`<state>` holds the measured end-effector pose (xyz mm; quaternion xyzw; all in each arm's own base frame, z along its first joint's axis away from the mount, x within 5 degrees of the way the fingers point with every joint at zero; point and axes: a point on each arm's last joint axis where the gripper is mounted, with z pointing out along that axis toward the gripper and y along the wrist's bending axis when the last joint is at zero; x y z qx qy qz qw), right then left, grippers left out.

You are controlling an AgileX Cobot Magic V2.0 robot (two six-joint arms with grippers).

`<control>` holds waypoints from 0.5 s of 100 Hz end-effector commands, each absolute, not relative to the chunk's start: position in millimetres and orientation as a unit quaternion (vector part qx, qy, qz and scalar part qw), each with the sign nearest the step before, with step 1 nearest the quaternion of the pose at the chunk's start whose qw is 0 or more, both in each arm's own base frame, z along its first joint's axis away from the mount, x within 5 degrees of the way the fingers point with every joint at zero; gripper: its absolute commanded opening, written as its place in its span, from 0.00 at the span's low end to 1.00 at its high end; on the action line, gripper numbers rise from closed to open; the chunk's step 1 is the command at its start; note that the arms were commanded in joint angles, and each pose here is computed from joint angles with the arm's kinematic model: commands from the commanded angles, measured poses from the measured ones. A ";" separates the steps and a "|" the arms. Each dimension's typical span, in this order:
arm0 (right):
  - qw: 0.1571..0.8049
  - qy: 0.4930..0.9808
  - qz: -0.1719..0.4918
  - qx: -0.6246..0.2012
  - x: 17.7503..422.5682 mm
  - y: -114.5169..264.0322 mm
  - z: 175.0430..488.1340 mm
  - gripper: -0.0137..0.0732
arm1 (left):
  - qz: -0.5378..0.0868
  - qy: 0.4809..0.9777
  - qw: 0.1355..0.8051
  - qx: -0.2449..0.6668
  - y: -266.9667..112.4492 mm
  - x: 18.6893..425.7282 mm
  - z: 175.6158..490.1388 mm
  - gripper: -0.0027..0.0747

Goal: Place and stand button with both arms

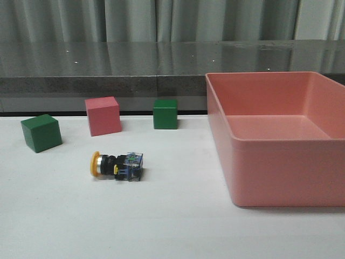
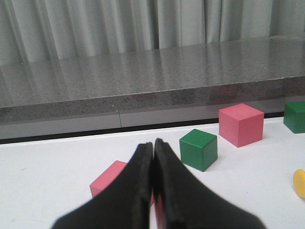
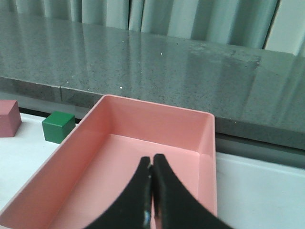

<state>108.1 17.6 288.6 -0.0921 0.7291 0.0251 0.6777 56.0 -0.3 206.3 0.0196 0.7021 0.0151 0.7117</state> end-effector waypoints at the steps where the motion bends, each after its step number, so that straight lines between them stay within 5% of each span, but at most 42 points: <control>1: 0.712 0.698 0.019 -0.073 106.8 14.4 303.7 0.09 | 0.010 0.672 0.740 0.014 -0.4 54.5 205.5 0.01; 27: 0.708 0.702 0.021 -0.076 106.8 14.9 302.5 0.09 | 0.010 0.672 0.740 0.014 -0.4 54.5 205.5 0.01; 50: 0.703 0.707 0.022 -0.078 106.7 15.4 301.2 0.09 | -0.024 0.616 0.787 -0.020 0.5 51.9 220.3 0.01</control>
